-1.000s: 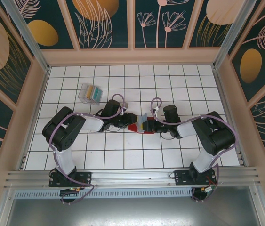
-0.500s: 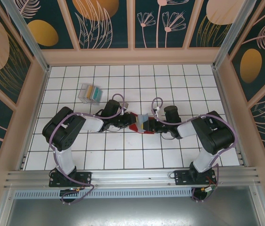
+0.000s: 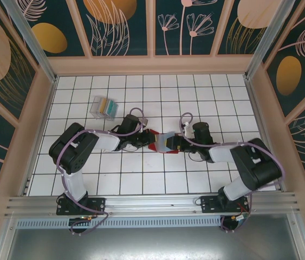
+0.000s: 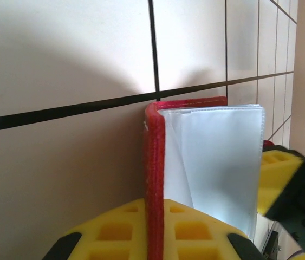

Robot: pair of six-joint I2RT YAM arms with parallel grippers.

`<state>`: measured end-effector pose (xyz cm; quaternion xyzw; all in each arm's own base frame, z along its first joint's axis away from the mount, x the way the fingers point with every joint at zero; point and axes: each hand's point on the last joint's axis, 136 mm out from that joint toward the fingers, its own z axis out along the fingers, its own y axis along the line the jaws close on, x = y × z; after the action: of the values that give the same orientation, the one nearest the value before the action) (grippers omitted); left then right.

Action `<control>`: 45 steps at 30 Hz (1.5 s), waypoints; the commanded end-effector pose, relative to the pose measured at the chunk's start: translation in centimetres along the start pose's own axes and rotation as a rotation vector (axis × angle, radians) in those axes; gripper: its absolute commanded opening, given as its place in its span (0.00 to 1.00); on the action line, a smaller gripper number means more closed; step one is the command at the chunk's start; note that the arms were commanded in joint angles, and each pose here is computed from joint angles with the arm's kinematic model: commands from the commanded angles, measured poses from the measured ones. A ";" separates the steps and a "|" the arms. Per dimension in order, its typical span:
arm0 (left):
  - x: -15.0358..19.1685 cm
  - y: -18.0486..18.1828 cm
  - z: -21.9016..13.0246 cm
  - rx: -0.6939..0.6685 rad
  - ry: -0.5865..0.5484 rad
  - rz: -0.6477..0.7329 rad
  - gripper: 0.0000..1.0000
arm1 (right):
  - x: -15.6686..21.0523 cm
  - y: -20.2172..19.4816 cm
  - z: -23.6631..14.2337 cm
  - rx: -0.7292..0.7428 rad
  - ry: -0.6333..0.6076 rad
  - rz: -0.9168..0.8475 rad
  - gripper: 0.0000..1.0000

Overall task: Put the credit cards into the card holder
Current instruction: Open the card holder at the center of the table.

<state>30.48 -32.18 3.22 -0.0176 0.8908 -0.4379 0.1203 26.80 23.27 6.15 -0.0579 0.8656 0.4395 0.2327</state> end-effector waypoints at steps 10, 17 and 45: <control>-0.5 -0.8 0.0 0.011 -0.003 0.005 0.28 | -4.3 2.7 -2.3 0.193 -0.031 -0.091 0.50; -1.6 -0.9 -0.9 -0.016 -0.045 0.011 0.42 | -1.0 2.1 1.9 0.236 0.157 -0.029 0.17; -10.9 -0.3 -16.9 -0.252 -0.409 0.073 0.55 | 0.6 2.4 5.9 0.246 0.254 -0.068 0.24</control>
<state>36.18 -19.47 13.53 -0.1002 0.8930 -0.3348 0.2835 27.61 29.13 3.17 -0.1035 0.9389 0.3030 0.1261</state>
